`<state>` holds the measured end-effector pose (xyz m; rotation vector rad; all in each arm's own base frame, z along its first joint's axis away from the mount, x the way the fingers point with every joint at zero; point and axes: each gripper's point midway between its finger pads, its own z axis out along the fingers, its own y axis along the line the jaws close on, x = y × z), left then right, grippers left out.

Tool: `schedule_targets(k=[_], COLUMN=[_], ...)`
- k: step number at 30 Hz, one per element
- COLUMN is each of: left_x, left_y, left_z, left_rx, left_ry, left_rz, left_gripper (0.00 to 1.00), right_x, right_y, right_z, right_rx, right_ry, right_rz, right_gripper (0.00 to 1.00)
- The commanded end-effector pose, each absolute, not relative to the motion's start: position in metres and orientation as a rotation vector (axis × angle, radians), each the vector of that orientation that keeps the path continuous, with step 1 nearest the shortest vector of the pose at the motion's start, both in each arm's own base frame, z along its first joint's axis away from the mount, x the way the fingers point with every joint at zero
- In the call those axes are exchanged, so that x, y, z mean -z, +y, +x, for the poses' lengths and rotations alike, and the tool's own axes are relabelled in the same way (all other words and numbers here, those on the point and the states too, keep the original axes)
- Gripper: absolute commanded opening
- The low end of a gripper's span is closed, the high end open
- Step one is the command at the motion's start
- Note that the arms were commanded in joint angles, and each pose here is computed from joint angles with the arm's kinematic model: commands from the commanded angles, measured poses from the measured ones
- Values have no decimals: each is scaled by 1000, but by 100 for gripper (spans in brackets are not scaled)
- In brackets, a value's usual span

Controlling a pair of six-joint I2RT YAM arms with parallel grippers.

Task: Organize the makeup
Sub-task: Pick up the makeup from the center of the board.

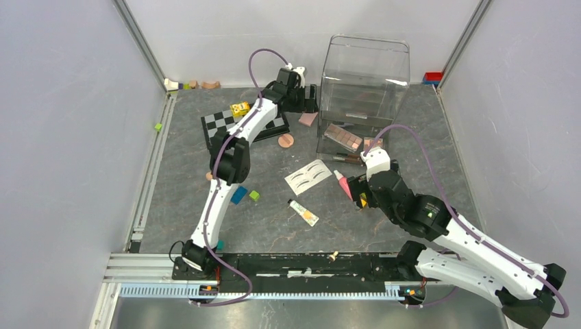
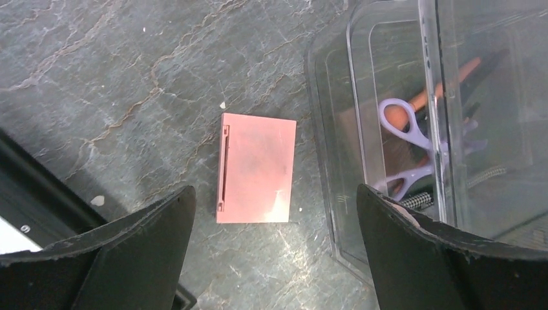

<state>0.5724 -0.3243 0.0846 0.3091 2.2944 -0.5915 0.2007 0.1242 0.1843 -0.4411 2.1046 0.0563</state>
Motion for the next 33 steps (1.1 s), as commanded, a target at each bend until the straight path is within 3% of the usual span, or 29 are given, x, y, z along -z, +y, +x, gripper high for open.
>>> schedule_targets(k=[1,17,26,33], left_x=[-93,-39,-26,-5], left_y=[-341,-324,-315,-313], left_z=[587,581,573,554], left_rx=[608,438,330,240], left_ry=[2206,2364,2416,2491], left_rz=[337,220,201,263], left_gripper=[100,99,86,82], right_x=[-196,-184,-180,-178], right_y=[128,130,130,132], right_z=[205,206,206,205], right_rx=[-68,-54,-52,-61], right_ry=[2079,2093,2094,2097], right_rz=[-429,-468,-482,-487], right_gripper=[98,98,98,98])
